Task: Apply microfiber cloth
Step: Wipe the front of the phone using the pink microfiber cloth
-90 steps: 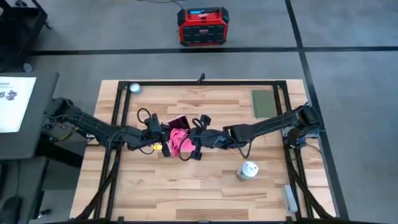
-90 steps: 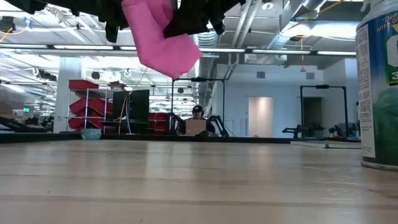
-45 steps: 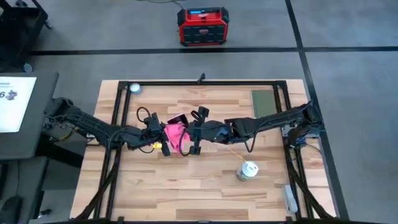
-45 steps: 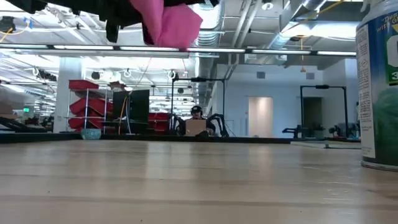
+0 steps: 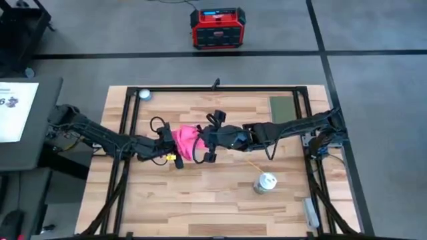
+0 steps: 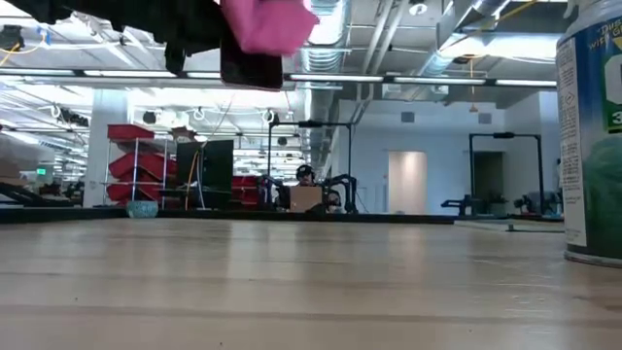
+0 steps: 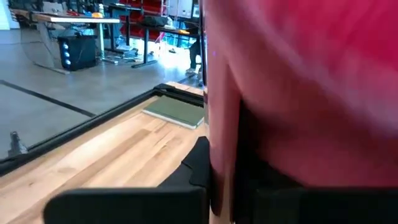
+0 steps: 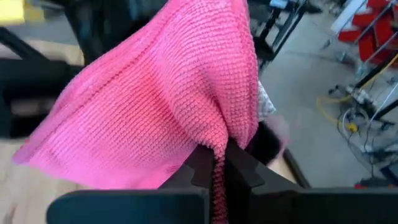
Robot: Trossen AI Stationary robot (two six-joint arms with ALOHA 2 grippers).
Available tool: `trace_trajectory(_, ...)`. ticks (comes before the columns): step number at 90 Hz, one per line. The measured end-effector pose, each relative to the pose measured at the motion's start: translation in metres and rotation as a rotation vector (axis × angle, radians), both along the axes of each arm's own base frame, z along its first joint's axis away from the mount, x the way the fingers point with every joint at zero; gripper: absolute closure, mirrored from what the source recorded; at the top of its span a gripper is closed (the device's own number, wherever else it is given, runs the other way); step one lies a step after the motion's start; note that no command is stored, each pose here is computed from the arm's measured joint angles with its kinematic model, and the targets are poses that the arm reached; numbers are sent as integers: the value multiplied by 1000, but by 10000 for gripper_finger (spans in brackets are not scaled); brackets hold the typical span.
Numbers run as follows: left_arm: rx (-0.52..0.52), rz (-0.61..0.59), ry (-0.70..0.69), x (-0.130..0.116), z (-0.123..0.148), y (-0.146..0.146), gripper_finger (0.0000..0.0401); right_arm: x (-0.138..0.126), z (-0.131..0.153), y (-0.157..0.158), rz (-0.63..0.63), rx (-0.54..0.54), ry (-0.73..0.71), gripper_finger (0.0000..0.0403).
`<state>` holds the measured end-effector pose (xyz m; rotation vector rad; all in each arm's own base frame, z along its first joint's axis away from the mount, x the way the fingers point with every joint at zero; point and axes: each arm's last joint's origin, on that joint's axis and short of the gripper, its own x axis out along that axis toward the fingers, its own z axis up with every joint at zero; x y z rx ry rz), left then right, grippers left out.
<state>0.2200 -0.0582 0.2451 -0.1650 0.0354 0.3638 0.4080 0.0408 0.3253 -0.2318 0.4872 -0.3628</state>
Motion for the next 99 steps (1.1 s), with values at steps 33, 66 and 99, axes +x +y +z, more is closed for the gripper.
trace_trajectory(33,29,-4,-16,0,3,0,399,-6,-54,4,-37,119,40,403)
trace_trajectory(66,-6,2,-39,0,5,0,399,0,-13,-1,19,31,-26,403)
trace_trajectory(99,-16,-9,-29,0,4,0,399,1,21,-4,28,-44,-42,403)
